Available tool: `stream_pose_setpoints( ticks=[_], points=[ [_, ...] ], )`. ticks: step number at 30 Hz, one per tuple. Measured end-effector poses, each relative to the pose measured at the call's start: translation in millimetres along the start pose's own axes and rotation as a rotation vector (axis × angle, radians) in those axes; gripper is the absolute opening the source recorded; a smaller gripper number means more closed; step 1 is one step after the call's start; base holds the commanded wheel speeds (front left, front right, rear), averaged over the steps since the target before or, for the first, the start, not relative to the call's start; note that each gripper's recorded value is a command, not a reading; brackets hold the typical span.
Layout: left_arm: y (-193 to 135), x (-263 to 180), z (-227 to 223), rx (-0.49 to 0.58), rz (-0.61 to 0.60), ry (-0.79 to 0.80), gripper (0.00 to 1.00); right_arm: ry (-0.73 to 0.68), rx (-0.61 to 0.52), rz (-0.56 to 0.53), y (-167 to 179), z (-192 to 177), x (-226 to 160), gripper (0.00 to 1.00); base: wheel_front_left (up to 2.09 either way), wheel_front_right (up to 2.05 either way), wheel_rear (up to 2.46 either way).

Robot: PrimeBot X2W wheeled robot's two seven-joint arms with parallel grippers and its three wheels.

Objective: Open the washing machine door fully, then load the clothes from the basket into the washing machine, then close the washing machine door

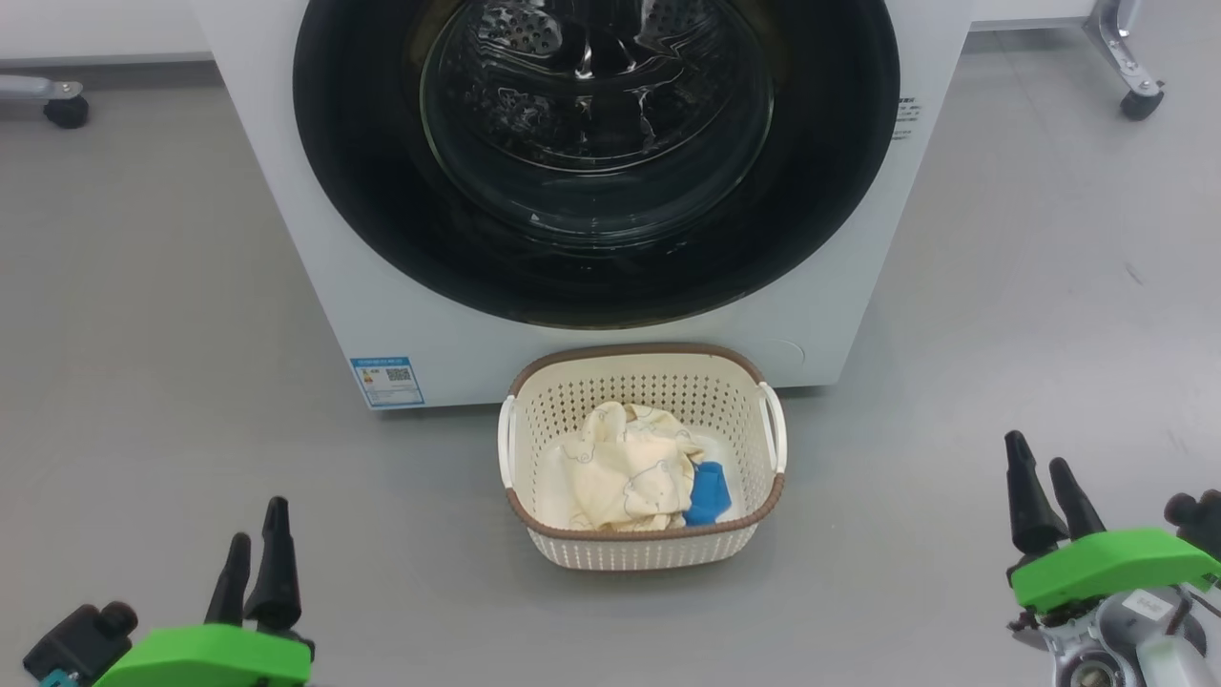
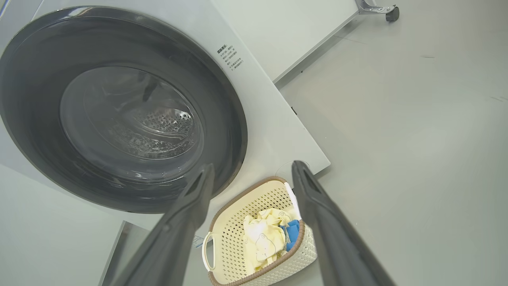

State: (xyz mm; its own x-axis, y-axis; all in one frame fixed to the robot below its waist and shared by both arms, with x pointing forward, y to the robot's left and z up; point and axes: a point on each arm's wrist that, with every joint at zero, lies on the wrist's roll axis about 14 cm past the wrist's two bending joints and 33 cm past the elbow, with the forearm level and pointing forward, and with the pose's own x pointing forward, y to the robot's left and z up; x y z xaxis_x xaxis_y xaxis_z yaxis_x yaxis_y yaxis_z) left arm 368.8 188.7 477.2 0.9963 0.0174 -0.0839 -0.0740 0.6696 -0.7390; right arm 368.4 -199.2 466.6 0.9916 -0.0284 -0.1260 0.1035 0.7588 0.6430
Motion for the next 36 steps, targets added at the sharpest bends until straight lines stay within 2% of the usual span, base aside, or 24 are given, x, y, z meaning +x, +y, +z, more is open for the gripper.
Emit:
stream_pose_setpoints(
  ticks=[14,36],
  points=[
    [-15.1,-0.6,-4.7,0.242,-0.062,0.001,1.00,-0.015,-0.237,0.033,9.0,5.1,3.4,1.00,0.00,0.00,0.00],
    [-24.2,-3.1,-11.6,0.480,-0.120,-0.009,1.00,-0.012,-0.520,0.057,13.9,4.0,3.0,1.00,0.00,0.00,0.00]
  ],
)
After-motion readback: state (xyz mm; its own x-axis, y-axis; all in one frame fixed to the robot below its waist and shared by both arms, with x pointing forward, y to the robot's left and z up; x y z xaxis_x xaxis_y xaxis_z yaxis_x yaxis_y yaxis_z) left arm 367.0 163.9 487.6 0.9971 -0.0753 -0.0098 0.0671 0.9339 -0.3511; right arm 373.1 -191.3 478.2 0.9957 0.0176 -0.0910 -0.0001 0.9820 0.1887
